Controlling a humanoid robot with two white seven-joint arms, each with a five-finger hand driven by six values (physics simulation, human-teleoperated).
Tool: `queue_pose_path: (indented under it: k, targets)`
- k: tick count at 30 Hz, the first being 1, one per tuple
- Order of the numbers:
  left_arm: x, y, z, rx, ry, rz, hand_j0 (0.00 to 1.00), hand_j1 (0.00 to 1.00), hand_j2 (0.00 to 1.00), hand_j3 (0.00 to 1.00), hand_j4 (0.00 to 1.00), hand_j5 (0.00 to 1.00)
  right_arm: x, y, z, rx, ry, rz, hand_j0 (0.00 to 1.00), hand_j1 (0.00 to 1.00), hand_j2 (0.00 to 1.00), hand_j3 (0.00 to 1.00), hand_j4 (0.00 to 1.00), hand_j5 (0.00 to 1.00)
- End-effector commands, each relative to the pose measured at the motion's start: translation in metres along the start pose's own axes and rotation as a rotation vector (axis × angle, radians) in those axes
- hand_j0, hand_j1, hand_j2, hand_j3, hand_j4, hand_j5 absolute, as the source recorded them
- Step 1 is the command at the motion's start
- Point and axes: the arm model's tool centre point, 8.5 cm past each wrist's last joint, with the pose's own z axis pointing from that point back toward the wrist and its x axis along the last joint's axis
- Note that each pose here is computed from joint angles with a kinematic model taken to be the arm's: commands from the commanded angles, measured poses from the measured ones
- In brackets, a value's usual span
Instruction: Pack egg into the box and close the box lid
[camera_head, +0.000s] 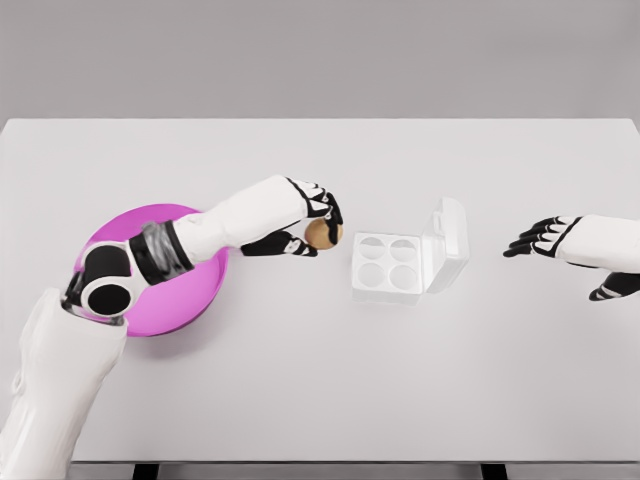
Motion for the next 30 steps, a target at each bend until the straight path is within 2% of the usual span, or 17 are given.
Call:
queue_pose_path:
  k: [1, 4, 11, 15, 21, 30]
  targets:
    - [0.005, -0.003, -0.012, 0.012, -0.007, 0.003, 0.36, 0.36, 0.36, 0.36, 0.36, 0.36, -0.002, 0.0, 0.001, -0.002, 0.007, -0.009, 1.0, 1.0, 1.0, 1.0, 1.0, 1.0]
    - [0.012, -0.009, -0.025, 0.014, -0.022, 0.008, 0.36, 0.36, 0.36, 0.36, 0.36, 0.36, 0.004, -0.004, 0.0, -0.006, -0.011, 0.009, 1.0, 1.0, 1.0, 1.0, 1.0, 1.0]
    - [0.022, -0.018, -0.047, 0.017, -0.035, 0.014, 0.36, 0.36, 0.36, 0.36, 0.36, 0.36, 0.004, -0.005, 0.002, -0.004, -0.007, 0.014, 1.0, 1.0, 1.0, 1.0, 1.0, 1.0]
    - [0.018, -0.029, -0.055, 0.003, -0.029, 0.051, 0.36, 0.36, 0.36, 0.36, 0.36, 0.36, 0.005, -0.006, 0.0, -0.007, -0.012, 0.016, 1.0, 1.0, 1.0, 1.0, 1.0, 1.0]
    - [0.002, -0.047, -0.065, -0.051, 0.017, 0.083, 0.37, 0.37, 0.37, 0.37, 0.37, 0.37, 0.003, -0.004, 0.001, -0.001, -0.005, 0.013, 1.0, 1.0, 1.0, 1.0, 1.0, 1.0]
    - [-0.002, -0.051, -0.065, -0.066, 0.03, 0.088, 0.4, 0.4, 0.4, 0.4, 0.4, 0.4, 0.008, -0.006, -0.002, -0.003, -0.016, 0.03, 1.0, 1.0, 1.0, 1.0, 1.0, 1.0]
